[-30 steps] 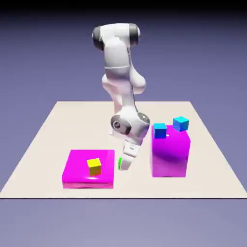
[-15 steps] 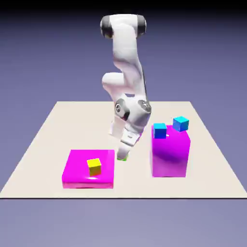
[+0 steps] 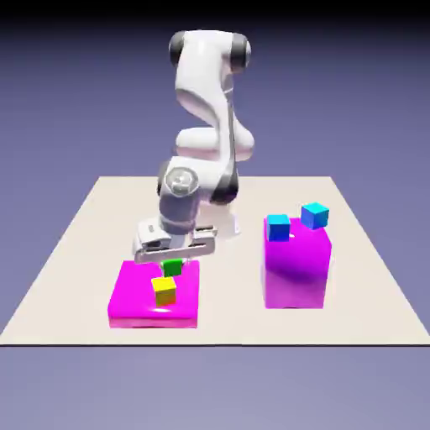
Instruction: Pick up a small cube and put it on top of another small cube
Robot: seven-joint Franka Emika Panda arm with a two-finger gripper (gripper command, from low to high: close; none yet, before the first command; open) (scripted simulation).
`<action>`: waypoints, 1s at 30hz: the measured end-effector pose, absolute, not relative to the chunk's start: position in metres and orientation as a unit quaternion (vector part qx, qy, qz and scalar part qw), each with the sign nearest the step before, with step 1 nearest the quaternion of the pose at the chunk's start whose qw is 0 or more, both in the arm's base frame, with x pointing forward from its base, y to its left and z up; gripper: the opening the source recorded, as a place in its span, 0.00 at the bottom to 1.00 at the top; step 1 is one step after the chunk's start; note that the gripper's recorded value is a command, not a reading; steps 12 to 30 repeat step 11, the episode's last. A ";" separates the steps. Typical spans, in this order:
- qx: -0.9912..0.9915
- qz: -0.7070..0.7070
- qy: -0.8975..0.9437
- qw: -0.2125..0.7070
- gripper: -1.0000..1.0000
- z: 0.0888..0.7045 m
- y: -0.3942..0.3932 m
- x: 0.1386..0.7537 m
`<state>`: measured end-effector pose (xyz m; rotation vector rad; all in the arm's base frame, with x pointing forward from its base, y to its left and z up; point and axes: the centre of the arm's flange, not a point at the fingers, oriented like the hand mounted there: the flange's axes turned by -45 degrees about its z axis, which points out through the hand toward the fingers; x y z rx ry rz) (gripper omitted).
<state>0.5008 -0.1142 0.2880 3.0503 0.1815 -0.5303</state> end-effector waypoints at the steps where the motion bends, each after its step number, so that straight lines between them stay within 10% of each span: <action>1: 0.985 -0.171 0.031 0.011 0.00 0.295 -0.121 0.506; 7: 0.985 -0.169 -0.011 -0.003 0.00 0.257 -0.131 0.501; 8: 0.985 -0.170 -0.011 -0.003 1.00 0.241 -0.131 0.496; 30: 0.985 -0.170 -0.010 -0.002 1.00 0.257 -0.131 0.501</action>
